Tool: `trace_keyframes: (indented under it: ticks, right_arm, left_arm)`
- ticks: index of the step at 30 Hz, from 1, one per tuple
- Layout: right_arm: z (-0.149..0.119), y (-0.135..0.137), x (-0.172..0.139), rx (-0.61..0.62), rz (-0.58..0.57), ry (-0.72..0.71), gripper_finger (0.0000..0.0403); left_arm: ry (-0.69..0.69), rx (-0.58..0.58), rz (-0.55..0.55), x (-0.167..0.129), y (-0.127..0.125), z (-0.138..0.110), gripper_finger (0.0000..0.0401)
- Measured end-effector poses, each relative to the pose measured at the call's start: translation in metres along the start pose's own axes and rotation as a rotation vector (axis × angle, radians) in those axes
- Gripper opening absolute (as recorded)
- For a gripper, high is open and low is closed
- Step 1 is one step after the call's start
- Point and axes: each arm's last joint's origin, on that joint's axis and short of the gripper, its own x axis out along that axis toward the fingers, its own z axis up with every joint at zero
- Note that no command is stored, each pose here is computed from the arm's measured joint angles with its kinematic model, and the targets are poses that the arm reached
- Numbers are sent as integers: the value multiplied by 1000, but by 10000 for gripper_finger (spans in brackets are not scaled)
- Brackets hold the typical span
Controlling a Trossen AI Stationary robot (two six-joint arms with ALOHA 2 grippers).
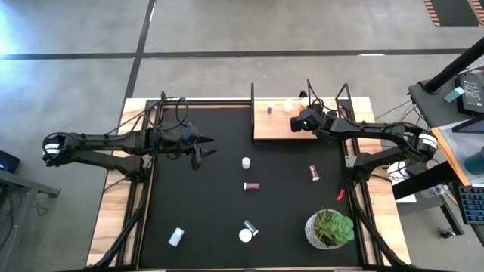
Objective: Pick and place medicine bottles onto shelf by color
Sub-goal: Put the top orange pill bottle on the shelf aligned with the other orange pill bottle, then put the top white pill bottle on the shelf aligned with the other white pill bottle
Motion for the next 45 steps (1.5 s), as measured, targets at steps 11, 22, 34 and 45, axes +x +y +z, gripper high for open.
trace_keyframes:
  ticks: [11, 22, 34, 45]
  right_arm:
    - [2, 1, 0, 15, 11, -17, 196]
    - [-10, 9, 17, -27, -21, 28, 243]
    - [17, 8, -5, -36, -25, 33, 312]
    - [58, 17, -43, -28, 217, 69, 311]
  left_arm:
    - [0, -3, 0, 0, 0, 0, 215]
    - [1, -5, -1, 0, 0, 0, 215]
    - [1, -7, -1, 0, 0, 0, 215]
    - [1, -7, 0, 0, 0, 0, 215]
